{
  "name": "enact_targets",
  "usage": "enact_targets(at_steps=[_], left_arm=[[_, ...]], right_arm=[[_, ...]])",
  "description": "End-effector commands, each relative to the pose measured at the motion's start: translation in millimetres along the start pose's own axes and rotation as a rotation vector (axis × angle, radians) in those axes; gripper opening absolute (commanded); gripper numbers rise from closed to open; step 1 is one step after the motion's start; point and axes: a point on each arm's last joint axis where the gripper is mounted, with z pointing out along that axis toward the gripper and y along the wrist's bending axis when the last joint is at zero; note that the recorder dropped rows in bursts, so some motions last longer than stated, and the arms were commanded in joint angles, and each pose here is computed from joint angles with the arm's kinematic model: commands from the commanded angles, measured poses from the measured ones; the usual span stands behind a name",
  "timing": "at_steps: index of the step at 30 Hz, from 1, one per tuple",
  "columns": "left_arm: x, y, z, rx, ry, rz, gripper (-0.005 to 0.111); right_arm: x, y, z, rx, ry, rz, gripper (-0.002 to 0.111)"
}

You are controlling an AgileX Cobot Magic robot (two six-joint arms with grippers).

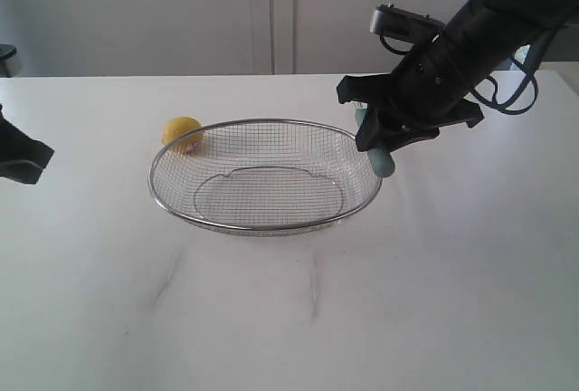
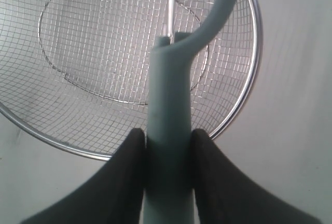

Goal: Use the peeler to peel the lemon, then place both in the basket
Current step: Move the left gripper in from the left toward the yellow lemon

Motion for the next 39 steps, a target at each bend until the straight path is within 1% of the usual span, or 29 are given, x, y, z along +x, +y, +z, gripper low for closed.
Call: enact_targets(at_steps=[1,5,13,16,19,22,25,28,30,32,39], left_arm=[[-14.1,2.7,10.2,0.057,0.015,0.010,0.000],[-28.6,7.5,18.5,0.082,0.017,0.041,0.000],[-58.4,19.8,34.8,0.102,0.021,0.062,0.000],[-67.5,21.8,40.7,0.137,0.037,0.060,0.000],[-77.3,22.4,45.2,0.173,0.013,0.074,0.000],[-86.1,24.8,49.9,0.187,-0.001,0.082,0.000],[-93.8,26.6,54.8,0.213,0.001,0.116,0.000],[-101.1,26.9,60.6,0.256,-0.006,0.135,0.000],[-107.5,26.1,65.1,0.264,-0.022,0.138,0.000],[-113.3,25.1,69.6,0.265,-0.031,0.165,0.000],[-140.8,7.7,90.9,0.262,-0.088,0.301,0.000]], right_arm=[[0.9,-0.4,-0.6,-0.002,0.002,-0.008,0.000],[0.7,-0.4,-0.6,-0.001,-0.001,-0.008,0.000],[0.7,-0.4,-0.6,-0.001,-0.001,-0.008,0.000],[0.7,-0.4,-0.6,-0.001,-0.001,-0.008,0.000],[0.7,-0.4,-0.6,-0.001,-0.001,-0.008,0.000],[1.1,-0.4,-0.6,-0.002,0.004,-0.008,0.000],[1.5,-0.3,-0.6,-0.003,0.009,-0.008,0.000],[1.7,-0.3,-0.6,-0.003,0.011,-0.008,0.000],[1.7,-0.3,-0.6,-0.003,0.011,-0.008,0.000],[1.7,-0.3,-0.6,-0.003,0.011,-0.008,0.000],[1.8,-0.3,-0.6,-0.003,0.012,-0.008,0.000]])
